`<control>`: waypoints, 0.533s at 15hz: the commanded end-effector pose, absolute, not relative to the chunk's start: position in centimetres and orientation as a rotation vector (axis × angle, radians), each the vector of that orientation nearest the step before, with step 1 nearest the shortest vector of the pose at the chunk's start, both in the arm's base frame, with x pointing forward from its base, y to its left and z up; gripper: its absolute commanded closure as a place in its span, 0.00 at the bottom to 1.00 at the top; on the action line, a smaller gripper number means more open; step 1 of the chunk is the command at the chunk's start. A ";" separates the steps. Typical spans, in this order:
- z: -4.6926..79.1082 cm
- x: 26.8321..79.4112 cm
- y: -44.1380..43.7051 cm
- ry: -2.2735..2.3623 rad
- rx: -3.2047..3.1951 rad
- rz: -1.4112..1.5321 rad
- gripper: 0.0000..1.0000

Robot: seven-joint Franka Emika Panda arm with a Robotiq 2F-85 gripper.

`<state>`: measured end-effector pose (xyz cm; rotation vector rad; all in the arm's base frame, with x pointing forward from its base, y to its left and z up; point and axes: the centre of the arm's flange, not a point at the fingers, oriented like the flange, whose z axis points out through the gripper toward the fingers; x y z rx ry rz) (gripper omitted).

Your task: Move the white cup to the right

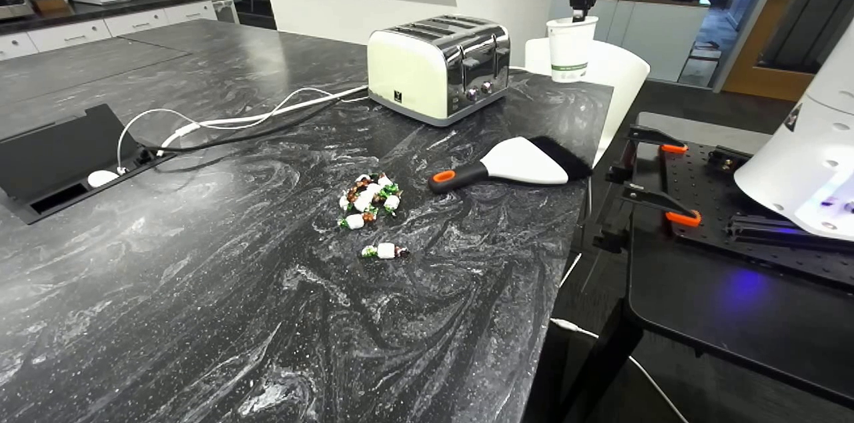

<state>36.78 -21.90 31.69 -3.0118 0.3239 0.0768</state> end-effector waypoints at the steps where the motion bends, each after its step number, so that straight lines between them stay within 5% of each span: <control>1: 28.6 35.7 -22.7 0.555 -3.015 0.038 0.99; 8: 24.2 35.2 -23.0 0.809 -3.107 -0.130 0.99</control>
